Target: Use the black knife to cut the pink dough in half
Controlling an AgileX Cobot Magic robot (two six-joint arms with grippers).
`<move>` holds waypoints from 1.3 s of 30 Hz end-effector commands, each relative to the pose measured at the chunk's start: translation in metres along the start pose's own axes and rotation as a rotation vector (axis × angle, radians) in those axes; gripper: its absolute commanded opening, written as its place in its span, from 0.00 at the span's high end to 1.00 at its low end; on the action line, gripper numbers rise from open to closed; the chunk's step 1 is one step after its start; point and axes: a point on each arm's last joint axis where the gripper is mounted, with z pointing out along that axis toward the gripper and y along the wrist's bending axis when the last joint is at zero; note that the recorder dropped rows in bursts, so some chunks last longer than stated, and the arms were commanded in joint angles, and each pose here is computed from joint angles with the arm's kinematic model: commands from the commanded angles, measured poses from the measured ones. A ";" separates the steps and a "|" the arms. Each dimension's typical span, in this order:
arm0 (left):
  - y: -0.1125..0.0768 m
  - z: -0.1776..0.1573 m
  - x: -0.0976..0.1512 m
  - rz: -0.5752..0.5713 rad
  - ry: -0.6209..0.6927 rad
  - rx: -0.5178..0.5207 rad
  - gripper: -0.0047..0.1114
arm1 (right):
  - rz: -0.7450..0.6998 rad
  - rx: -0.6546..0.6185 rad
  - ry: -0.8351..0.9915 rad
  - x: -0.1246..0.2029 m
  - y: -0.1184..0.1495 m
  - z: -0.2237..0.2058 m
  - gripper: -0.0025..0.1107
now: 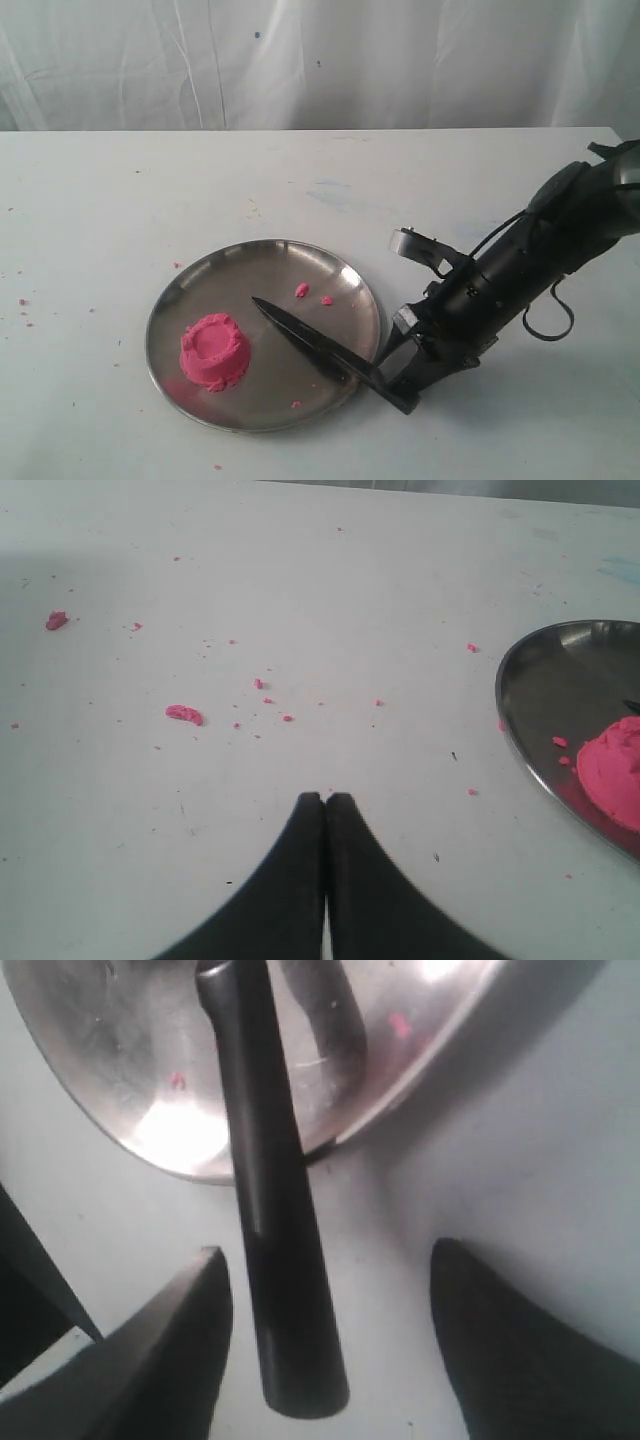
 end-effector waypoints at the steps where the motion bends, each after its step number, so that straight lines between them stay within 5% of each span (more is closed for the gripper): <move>1: 0.000 0.000 0.000 -0.003 -0.004 0.008 0.96 | -0.008 -0.085 0.000 0.000 -0.002 0.010 0.48; 15: 0.000 0.000 0.000 -0.003 -0.004 0.008 0.96 | 0.019 -0.172 0.059 0.005 -0.011 0.028 0.50; 29: 0.000 0.000 0.000 -0.003 -0.004 0.008 0.96 | -0.029 -0.152 0.106 0.006 -0.004 0.038 0.95; 39: 0.000 0.000 0.000 -0.003 -0.004 0.008 0.96 | -0.067 -0.148 0.081 0.004 0.008 0.025 0.98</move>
